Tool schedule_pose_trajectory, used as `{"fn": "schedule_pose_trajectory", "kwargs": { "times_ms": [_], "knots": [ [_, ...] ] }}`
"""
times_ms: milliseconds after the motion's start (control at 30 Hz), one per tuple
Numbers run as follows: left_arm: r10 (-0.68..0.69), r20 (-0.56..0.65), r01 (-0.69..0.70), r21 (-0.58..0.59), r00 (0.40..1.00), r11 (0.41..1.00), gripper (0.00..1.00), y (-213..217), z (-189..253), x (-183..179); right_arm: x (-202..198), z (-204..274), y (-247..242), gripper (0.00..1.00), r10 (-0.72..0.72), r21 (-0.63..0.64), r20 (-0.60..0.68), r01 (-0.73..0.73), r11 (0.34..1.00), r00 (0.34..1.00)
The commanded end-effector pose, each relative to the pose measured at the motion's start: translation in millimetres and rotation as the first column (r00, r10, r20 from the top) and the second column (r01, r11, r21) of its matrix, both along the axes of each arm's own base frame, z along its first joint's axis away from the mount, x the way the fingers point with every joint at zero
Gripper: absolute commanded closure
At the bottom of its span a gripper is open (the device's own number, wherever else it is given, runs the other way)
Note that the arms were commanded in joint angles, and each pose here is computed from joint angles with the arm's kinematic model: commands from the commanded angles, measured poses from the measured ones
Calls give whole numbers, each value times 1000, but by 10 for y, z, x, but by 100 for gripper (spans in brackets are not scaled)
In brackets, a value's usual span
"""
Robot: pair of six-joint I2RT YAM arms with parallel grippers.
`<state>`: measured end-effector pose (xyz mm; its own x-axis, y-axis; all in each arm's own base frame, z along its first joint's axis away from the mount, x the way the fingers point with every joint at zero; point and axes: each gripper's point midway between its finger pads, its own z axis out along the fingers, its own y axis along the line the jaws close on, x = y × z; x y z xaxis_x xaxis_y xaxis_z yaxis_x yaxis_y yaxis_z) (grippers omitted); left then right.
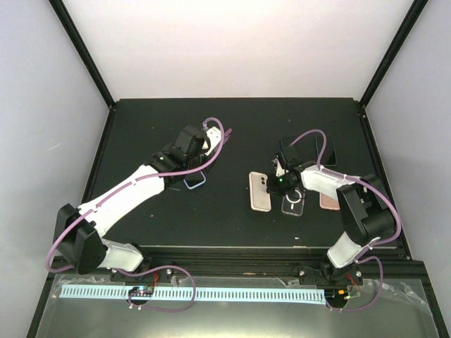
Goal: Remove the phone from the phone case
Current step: Place the phone case at the center of the board.
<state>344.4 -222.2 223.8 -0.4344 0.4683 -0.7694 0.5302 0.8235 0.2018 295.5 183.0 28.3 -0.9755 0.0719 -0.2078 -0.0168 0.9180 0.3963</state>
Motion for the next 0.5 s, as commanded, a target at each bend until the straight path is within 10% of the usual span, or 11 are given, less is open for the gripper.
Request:
{"fn": "schedule_pose_trajectory", "kwargs": {
  "times_ms": [0, 467],
  "knots": [
    [21, 101, -12, -82, 995, 997, 99, -25, 360, 58, 69, -21, 12, 82, -17, -17, 25, 17, 1000, 1000],
    [-20, 87, 25, -52, 996, 998, 98, -26, 356, -56, 106, 1354, 484, 25, 106, 292, 322, -205, 934, 941]
  ]
}}
